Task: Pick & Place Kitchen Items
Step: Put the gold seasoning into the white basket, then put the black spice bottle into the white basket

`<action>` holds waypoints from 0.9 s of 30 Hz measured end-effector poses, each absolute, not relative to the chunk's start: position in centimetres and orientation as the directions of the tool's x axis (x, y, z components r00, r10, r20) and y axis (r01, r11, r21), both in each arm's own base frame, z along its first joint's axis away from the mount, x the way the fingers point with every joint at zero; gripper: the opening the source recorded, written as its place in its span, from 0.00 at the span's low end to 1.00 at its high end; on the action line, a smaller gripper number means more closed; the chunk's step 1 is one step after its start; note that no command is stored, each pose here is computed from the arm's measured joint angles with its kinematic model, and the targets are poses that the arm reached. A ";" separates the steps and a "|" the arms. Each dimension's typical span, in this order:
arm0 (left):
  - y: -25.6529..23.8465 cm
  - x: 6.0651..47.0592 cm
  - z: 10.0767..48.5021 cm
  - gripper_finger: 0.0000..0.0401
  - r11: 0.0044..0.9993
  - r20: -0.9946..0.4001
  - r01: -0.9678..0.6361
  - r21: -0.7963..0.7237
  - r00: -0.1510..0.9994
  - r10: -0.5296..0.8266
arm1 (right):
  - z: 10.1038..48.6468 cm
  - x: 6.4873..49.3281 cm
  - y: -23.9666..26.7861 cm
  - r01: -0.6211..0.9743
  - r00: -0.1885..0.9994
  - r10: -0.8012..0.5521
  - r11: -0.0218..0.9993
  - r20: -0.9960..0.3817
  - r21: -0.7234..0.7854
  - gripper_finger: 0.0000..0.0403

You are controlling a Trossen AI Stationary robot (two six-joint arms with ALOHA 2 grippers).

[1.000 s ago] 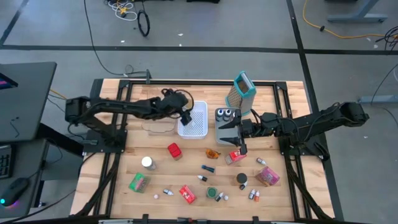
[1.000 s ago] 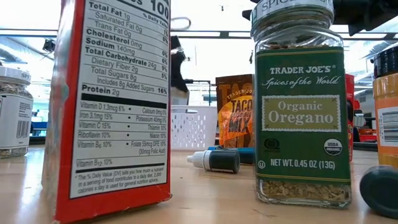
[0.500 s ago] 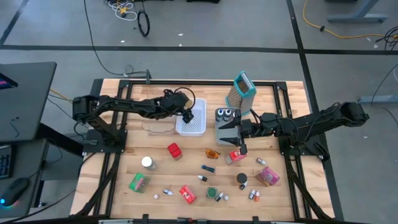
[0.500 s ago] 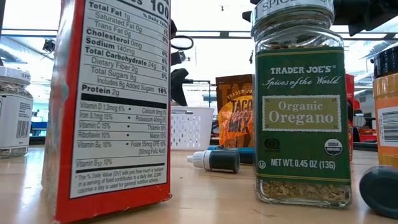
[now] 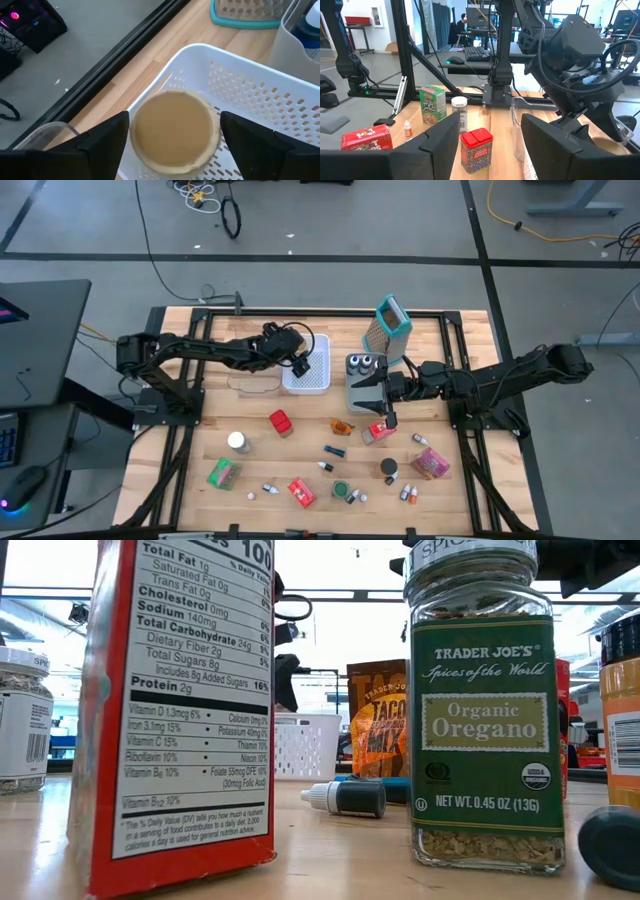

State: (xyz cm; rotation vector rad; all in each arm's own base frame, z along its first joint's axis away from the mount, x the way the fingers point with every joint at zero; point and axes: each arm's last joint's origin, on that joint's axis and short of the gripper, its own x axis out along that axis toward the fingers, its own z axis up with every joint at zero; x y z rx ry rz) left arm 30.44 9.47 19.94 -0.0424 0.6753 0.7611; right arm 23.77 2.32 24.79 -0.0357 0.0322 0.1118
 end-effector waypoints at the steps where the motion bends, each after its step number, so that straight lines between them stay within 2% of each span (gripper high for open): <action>1: 9.5 30.4 20.0 0.82 0.735 -0.579 -0.648 0.201 0.526 0.623 | 24.8 23.8 2.3 -0.112 0.993 0.111 0.993 -0.034 -0.034 0.56; 10: 9.4 30.3 20.2 0.85 0.731 -0.571 -0.637 0.245 0.514 0.640 | 24.8 23.8 2.3 -0.112 0.993 0.111 0.993 -0.034 -0.034 0.56; 18: 7.7 28.8 23.9 0.85 0.733 -0.490 -0.633 0.251 0.570 0.660 | 24.8 23.8 2.3 -0.112 0.993 0.111 0.993 -0.035 -0.034 0.56; 23: 5.4 27.7 26.0 0.85 0.803 -0.473 -0.566 0.186 0.665 0.578 | 24.8 23.8 2.3 -0.112 0.993 0.111 0.993 -0.036 -0.034 0.56; 27: 3.2 27.6 26.6 0.85 0.890 -0.492 -0.440 0.117 0.753 0.437 | 24.8 23.8 2.3 -0.113 0.993 0.111 0.993 -0.038 -0.034 0.56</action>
